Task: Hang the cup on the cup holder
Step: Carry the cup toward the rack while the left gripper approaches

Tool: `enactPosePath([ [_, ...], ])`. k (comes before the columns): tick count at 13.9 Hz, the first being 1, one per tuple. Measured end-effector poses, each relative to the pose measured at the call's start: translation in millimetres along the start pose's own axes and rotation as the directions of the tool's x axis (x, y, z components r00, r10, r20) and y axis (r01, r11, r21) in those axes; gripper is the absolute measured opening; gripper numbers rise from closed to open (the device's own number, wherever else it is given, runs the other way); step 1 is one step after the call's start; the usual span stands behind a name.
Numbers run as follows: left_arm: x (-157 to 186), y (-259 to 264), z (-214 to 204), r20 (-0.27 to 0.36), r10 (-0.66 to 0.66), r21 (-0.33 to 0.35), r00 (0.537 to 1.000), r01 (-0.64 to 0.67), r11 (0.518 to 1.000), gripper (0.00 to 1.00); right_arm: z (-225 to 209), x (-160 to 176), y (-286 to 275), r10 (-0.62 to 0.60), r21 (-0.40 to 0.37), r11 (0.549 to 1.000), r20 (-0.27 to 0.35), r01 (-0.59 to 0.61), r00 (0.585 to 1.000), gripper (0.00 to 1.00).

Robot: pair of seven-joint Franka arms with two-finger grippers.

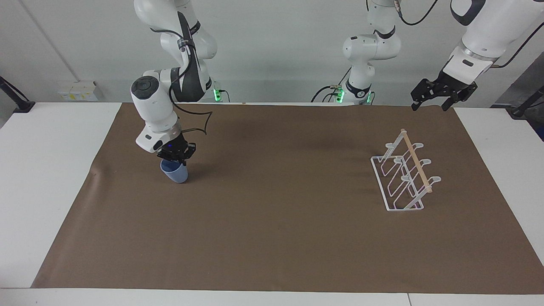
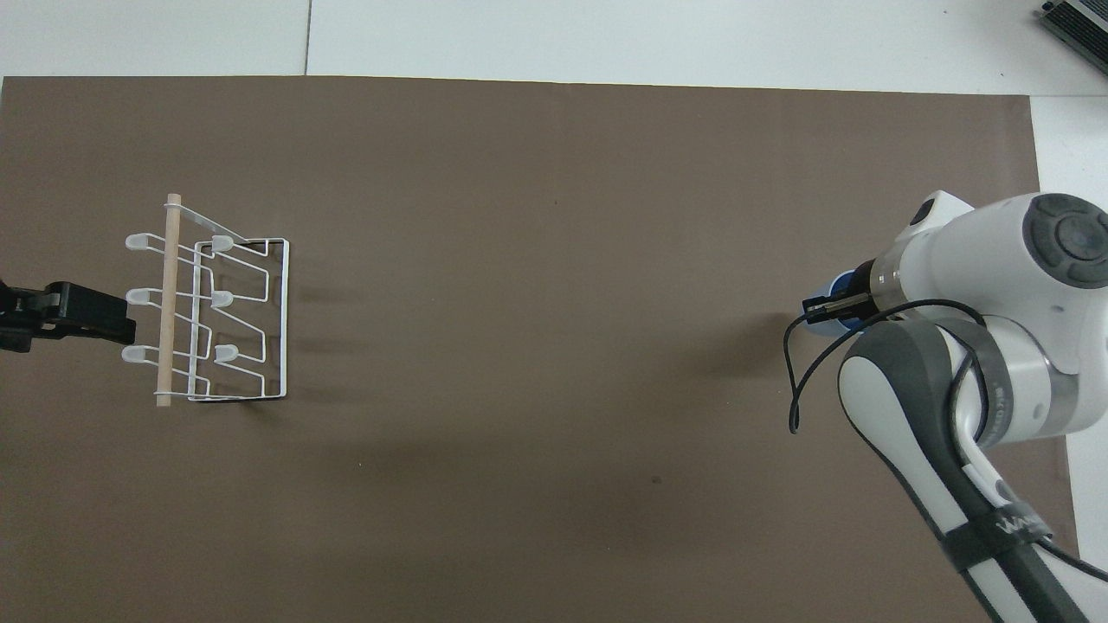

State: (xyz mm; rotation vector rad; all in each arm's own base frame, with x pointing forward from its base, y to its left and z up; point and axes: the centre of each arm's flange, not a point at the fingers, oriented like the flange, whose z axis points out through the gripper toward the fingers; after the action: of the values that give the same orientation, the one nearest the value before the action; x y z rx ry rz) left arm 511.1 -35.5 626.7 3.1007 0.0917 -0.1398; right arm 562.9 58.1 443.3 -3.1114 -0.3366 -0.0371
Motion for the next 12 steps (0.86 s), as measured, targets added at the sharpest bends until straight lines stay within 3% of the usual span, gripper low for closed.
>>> enactPosePath([
  [2, -2.8, 10.2, 1.1, 0.027, -0.187, -0.072, 0.982, 0.188, 0.979, 1.00, -34.0, 10.2, -18.5, -0.029, 0.008, 1.000, -0.010, 0.029, 1.000, 0.05],
  [5, -7.0, 25.4, 5.6, 0.120, -0.405, -0.159, 0.906, 0.421, 0.893, 1.00, -74.8, 18.3, -52.7, 0.050, 0.097, 0.994, -0.035, -0.047, 0.998, 0.05],
  [9, -13.3, 39.7, 9.5, 0.281, -0.590, -0.242, 0.757, 0.651, 0.719, 1.00, -113.9, 21.6, -113.6, 0.080, 0.141, 0.988, -0.059, -0.071, 0.995, 0.05],
  [12, -10.6, 45.5, 9.9, 0.413, -0.684, -0.301, 0.601, 0.799, 0.521, 1.00, -123.4, 24.0, -158.9, 0.079, 0.288, 0.957, -0.102, -0.046, 0.992, 0.05],
])
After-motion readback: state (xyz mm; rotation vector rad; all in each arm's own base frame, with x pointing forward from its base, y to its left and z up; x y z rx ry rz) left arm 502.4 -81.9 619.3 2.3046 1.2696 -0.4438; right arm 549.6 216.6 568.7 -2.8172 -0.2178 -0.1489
